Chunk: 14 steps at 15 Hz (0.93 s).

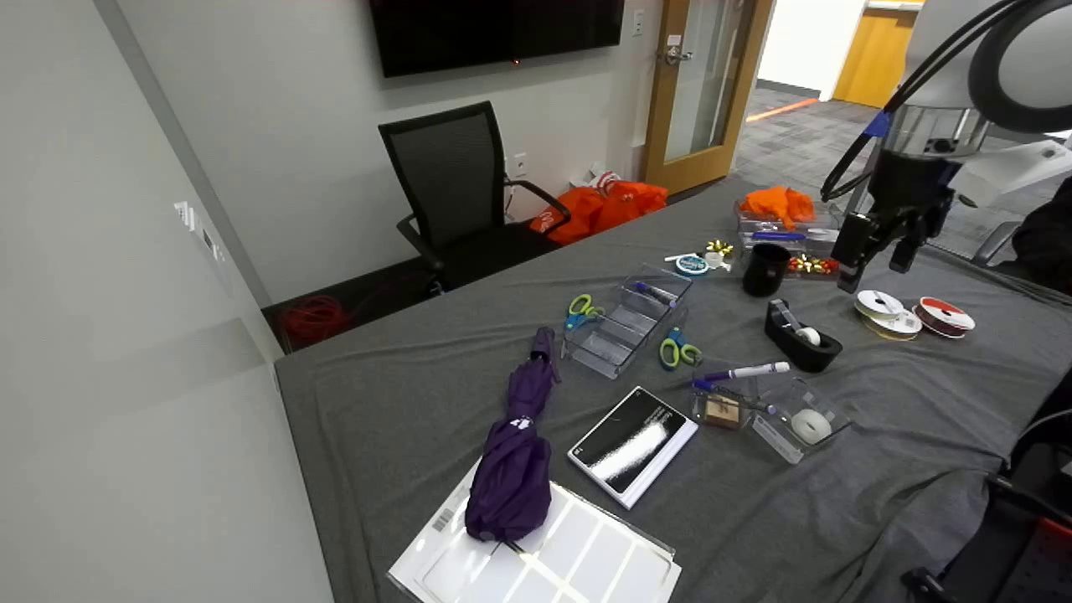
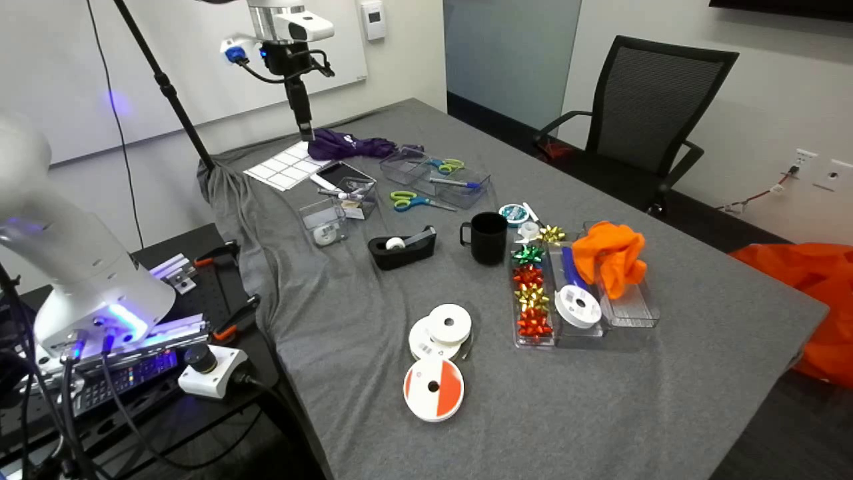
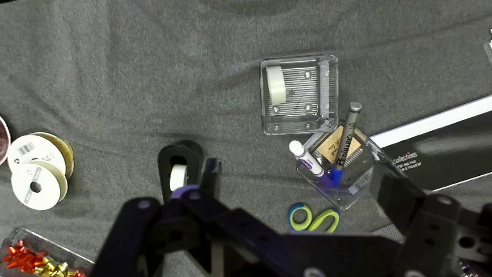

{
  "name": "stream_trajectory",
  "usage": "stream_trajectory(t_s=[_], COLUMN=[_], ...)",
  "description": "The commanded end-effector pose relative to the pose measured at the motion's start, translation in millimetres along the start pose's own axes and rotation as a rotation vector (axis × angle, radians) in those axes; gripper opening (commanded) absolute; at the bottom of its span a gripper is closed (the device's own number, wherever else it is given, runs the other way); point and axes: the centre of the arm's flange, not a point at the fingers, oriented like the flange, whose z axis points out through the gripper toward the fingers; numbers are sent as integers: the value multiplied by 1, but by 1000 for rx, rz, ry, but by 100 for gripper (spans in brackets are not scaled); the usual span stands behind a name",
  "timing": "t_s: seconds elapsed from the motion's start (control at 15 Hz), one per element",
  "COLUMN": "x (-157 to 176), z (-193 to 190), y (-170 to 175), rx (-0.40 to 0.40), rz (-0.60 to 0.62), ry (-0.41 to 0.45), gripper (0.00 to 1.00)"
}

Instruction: Move the marker from the middle tray to the furthest tray

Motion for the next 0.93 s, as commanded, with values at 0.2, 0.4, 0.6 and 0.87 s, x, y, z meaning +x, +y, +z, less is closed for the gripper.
stream_trajectory(t_s=[0.2, 0.4, 0.6, 0.87], x=[0, 0, 0, 17], z=[0, 0, 0, 20], y=[0, 0, 0, -13], rx=[0, 0, 0, -107], rz=[0, 0, 0, -96], ry=[0, 0, 0, -13], gripper=[100, 100, 100, 100])
